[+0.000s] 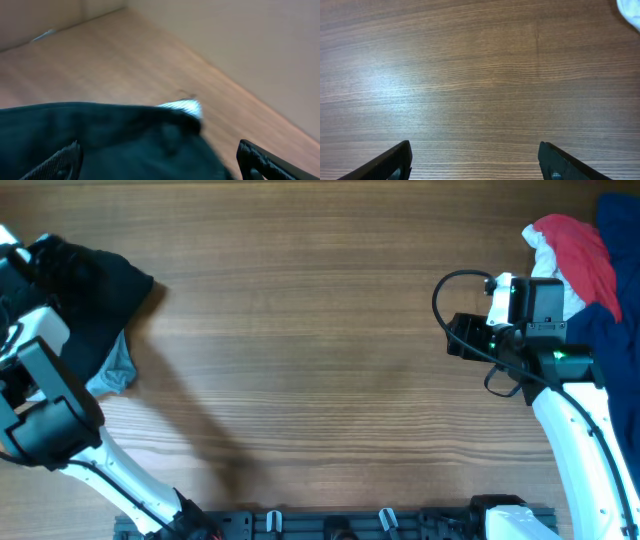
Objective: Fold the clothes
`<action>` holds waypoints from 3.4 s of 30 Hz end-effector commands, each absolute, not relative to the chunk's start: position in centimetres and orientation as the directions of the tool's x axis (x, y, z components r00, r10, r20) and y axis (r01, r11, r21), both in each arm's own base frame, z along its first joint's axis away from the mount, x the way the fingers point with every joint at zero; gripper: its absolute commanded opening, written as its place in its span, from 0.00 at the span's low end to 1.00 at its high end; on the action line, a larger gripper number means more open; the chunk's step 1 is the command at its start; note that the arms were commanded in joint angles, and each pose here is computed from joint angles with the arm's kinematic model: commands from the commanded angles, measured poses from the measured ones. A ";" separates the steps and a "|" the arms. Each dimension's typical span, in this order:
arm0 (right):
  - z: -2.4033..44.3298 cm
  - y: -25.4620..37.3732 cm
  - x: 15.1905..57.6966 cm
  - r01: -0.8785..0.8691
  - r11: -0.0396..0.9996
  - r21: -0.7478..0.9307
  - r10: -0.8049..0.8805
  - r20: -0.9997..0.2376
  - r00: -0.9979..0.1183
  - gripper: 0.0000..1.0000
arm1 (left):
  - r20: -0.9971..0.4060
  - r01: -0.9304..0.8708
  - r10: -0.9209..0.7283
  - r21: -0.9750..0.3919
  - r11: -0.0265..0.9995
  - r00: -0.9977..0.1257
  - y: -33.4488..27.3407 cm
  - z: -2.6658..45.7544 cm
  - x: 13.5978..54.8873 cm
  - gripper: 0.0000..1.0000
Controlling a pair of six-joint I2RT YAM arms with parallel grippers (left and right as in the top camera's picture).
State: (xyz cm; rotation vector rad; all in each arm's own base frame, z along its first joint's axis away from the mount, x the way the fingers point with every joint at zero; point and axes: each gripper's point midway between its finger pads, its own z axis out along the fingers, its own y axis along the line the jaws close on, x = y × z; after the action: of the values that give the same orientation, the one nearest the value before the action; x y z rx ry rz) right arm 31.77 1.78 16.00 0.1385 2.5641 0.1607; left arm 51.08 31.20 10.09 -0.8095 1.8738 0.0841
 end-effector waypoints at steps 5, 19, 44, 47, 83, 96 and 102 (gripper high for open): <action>16.7 2.8 31.7 0.044 0.979 0.201 0.147 -0.535 -0.832 0.81 | -0.729 -0.745 -0.656 -0.324 0.583 -0.196 36.8 2.4 45.9 1.00; 16.5 2.7 31.4 0.046 0.980 0.193 0.143 -0.523 -0.840 0.84 | -0.705 -0.689 -0.708 -0.490 0.535 -0.049 39.5 13.5 41.5 1.00; 21.0 3.3 32.2 -0.052 0.982 0.181 0.075 -0.629 -0.774 0.99 | -0.323 -0.064 -0.093 -0.097 0.993 -0.942 -5.0 19.5 30.8 1.00; 26.8 1.6 29.6 0.015 0.989 0.148 0.125 -0.771 -0.624 1.00 | -0.490 -0.042 -0.094 -0.117 0.992 -0.867 -4.4 24.7 28.4 1.00; 28.7 0.4 20.2 0.038 0.991 0.129 0.133 -0.906 -0.402 1.00 | -0.785 0.061 -0.080 -0.148 0.987 -0.614 -3.1 30.1 18.1 1.00; 26.0 4.5 22.3 -0.226 0.971 -0.082 -0.039 -0.981 0.190 1.00 | -0.785 0.061 -0.080 -0.148 0.987 -0.615 -3.1 30.1 18.1 1.00; 18.0 5.2 24.0 -0.275 0.958 -0.078 -0.069 -0.997 0.043 1.00 | -0.785 0.061 -0.080 -0.148 0.987 -0.614 -3.1 30.1 18.1 1.00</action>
State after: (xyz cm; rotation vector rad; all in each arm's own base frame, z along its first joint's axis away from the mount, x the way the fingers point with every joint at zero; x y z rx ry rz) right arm 24.03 4.42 19.95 -0.2239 1.4836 0.1373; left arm 18.12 -3.20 30.07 -0.0364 2.2285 -0.2170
